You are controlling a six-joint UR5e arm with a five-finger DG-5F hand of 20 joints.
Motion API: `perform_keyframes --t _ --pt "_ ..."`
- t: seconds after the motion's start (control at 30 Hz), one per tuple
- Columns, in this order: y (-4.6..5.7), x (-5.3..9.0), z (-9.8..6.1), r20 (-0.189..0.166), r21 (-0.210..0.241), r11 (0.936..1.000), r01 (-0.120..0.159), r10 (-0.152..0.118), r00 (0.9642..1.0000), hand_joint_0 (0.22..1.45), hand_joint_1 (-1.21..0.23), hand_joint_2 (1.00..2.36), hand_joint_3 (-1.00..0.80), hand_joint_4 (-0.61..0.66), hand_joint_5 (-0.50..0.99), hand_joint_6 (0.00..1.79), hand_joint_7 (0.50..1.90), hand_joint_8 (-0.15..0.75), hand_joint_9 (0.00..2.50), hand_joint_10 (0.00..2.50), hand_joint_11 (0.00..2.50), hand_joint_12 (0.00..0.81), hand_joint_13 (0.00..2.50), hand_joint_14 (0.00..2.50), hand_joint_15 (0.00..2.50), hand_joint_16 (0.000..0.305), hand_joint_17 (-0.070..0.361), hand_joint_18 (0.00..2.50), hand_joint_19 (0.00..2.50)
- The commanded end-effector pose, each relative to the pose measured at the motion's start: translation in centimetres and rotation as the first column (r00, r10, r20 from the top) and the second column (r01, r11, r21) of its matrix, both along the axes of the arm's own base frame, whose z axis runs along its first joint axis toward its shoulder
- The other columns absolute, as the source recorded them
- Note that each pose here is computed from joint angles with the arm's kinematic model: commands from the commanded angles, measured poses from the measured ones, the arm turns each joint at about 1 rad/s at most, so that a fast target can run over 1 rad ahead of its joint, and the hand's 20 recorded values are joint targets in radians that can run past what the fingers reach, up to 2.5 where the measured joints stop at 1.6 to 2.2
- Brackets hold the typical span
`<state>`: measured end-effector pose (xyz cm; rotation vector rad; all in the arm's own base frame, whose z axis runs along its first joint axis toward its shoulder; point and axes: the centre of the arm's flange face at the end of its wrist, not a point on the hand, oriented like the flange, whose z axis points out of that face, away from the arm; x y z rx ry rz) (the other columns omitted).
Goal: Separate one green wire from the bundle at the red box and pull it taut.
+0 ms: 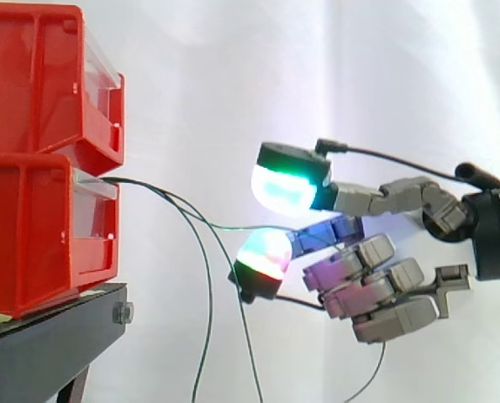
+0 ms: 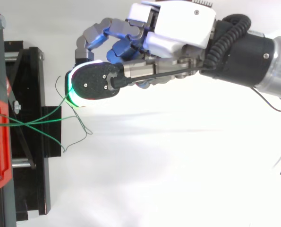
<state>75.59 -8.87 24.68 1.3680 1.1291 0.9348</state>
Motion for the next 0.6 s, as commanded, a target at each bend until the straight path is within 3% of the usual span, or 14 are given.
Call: perform_keyframes --t 0.0,0.37,0.57 --pt "-0.1 0.3 -1.6 -0.008 0.012 0.9999 0.002 -0.002 1.0000 0.59 -0.47 1.01 -0.43 0.15 -0.17 0.91 0.97 0.307 0.84 2.50 1.37 0.347 1.06 2.50 1.15 0.040 0.090 1.58 1.81" --pt "-0.4 0.8 -0.7 0.016 0.019 0.9998 0.007 -0.007 0.9998 0.59 -0.54 1.01 -0.41 0.16 -0.18 0.91 1.00 0.303 0.84 2.50 1.39 0.351 1.06 2.50 1.16 0.041 0.091 1.57 1.80" --pt "-0.6 0.9 -2.2 0.004 0.025 0.9997 0.005 -0.005 1.0000 0.59 -0.55 1.01 -0.40 0.15 -0.18 0.91 1.00 0.303 0.83 2.50 1.39 0.352 1.06 2.50 1.16 0.040 0.090 1.57 1.81"
